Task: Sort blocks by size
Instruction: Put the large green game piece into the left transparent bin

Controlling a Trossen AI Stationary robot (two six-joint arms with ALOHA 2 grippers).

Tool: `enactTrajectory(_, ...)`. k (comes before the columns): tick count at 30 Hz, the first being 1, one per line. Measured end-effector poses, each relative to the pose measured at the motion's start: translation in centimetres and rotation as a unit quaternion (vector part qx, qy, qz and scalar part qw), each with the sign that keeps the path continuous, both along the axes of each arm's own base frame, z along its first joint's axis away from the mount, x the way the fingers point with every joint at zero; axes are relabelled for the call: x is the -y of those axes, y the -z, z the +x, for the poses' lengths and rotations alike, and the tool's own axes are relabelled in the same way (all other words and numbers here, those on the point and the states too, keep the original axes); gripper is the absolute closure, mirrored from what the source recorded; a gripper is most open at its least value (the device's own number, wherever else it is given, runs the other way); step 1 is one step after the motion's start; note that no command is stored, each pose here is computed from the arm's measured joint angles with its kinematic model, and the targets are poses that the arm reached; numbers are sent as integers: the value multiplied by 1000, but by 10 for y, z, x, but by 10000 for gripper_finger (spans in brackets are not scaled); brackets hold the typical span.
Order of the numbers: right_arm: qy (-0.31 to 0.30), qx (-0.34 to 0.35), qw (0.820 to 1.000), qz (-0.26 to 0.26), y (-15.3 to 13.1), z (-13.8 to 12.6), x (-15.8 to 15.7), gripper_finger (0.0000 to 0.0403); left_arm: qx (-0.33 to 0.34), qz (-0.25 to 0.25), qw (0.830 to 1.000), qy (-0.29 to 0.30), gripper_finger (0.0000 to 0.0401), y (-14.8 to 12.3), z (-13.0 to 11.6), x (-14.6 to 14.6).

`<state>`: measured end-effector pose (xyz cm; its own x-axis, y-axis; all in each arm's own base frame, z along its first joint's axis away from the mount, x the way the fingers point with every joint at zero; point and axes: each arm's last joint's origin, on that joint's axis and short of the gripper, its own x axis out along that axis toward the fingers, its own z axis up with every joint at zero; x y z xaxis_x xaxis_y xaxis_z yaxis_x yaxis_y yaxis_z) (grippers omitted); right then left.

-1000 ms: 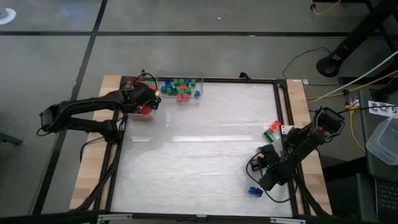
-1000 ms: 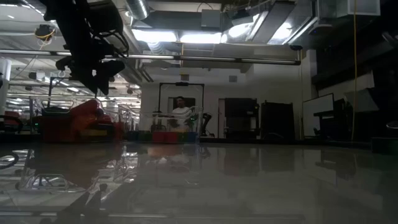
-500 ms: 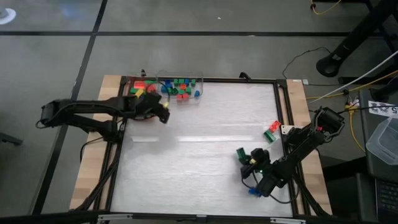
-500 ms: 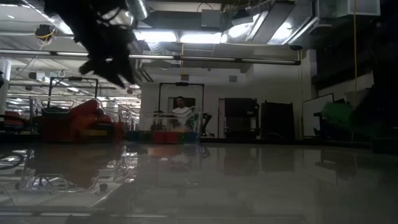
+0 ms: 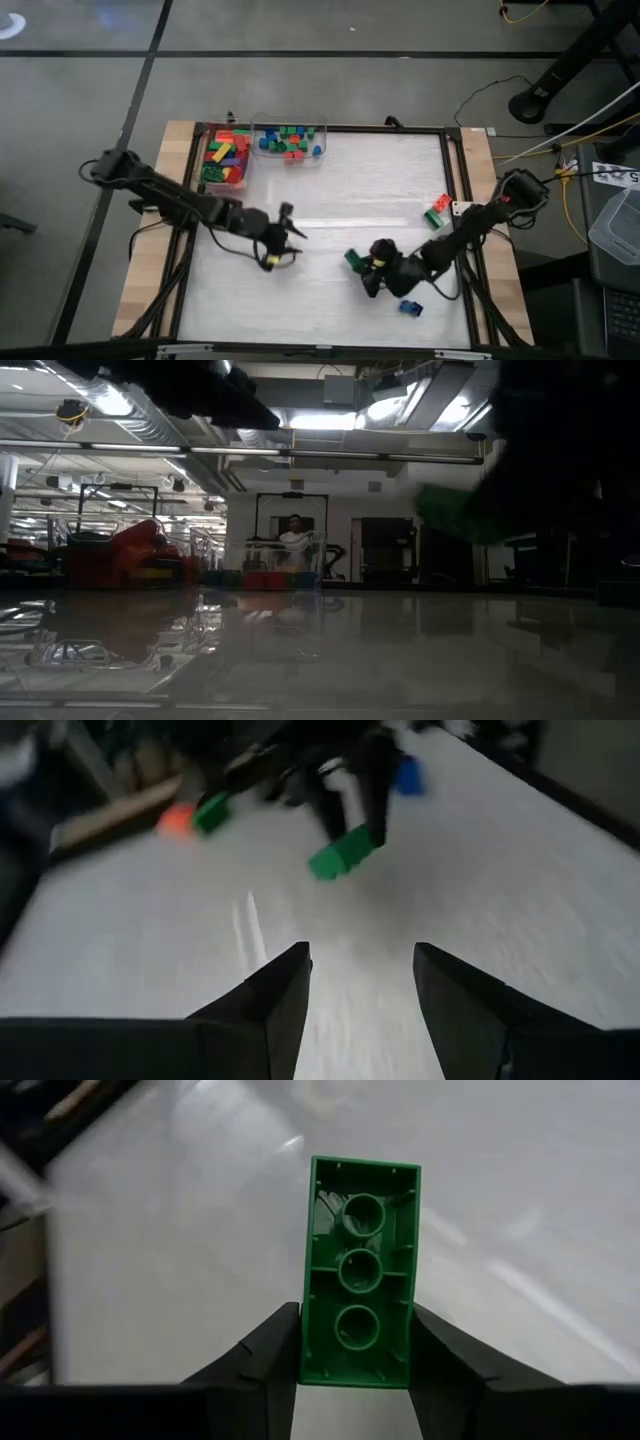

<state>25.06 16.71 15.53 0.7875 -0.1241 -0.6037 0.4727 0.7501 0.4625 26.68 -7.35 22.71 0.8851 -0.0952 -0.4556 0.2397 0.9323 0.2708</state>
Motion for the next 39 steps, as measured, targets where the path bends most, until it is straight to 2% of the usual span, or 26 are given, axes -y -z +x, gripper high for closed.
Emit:
enactTrajectory(5, -96, 42, 993, 50, -13, 24, 10, 249, 44, 108, 989, 93, 235, 16, 13, 27)
enactTrajectory(10, -158, 87, 980, 88, -24, 39, 22, 251, 90, 159, 975, 125, 235, 27, 24, 39)
enactTrajectory(17, -216, 127, 964, 92, -32, 49, 32, 250, 137, 136, 975, 107, 235, 31, 36, 41)
enactTrajectory(21, -227, 128, 961, 89, -33, 50, 35, 249, 147, 136, 974, 109, 235, 31, 37, 42)
enactTrajectory(33, -262, 161, 951, 40, -39, 53, 35, 249, 145, 122, 976, 111, 235, 31, 37, 42)
enactTrajectory(39, -280, 178, 943, 8, -48, 63, 30, 249, 149, 110, 974, 127, 235, 30, 37, 43)
